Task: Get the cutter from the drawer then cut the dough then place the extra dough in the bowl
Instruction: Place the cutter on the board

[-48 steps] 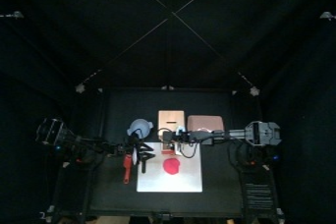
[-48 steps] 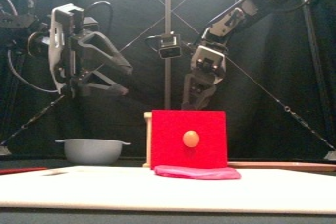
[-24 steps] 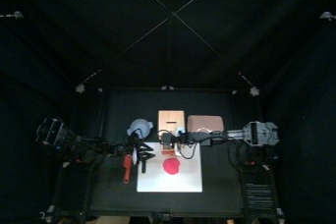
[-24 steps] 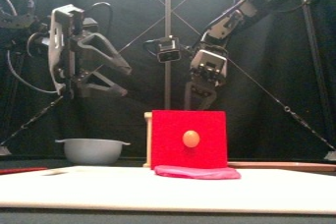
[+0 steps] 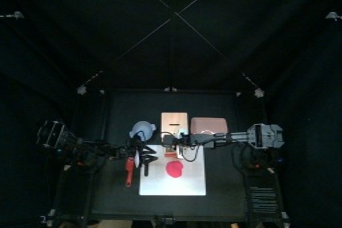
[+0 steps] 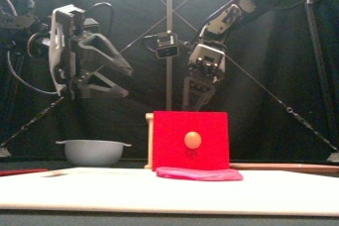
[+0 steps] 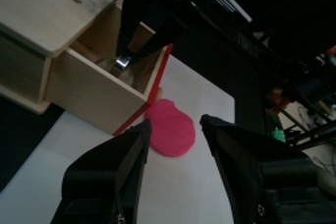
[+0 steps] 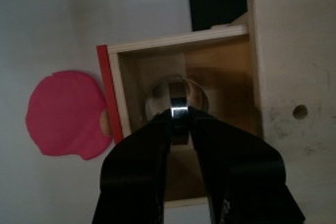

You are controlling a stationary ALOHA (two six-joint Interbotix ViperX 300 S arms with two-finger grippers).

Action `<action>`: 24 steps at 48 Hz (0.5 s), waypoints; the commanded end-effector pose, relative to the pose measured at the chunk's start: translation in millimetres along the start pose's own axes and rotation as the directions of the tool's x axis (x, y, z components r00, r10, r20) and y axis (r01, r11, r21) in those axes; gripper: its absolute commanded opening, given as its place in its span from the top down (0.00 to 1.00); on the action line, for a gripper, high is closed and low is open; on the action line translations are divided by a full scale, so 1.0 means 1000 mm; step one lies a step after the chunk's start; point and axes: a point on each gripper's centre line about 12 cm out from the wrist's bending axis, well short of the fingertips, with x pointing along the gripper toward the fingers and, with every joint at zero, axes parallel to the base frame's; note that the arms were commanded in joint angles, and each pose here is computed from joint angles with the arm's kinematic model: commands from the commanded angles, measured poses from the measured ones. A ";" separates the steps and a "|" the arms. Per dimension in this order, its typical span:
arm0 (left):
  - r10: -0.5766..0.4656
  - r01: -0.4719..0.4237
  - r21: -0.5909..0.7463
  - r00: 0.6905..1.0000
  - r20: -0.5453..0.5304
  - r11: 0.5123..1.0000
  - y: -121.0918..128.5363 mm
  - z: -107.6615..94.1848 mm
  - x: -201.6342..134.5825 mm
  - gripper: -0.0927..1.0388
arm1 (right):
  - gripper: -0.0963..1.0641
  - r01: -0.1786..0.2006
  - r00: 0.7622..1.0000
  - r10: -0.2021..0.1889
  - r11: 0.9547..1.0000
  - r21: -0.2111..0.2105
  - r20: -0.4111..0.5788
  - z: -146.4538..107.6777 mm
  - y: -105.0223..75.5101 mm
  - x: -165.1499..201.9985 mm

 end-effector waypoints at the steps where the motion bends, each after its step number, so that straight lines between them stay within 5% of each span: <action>1: -0.011 0.011 0.000 1.000 0.018 1.000 -0.003 0.004 0.001 0.19 | 0.39 0.000 0.999 -0.001 1.000 0.001 0.043 0.011 0.000 -0.011; 24: -0.011 0.011 0.000 1.000 0.017 1.000 -0.003 0.004 0.001 0.19 | 0.41 0.004 0.999 -0.004 1.000 -0.001 0.048 0.014 -0.001 -0.013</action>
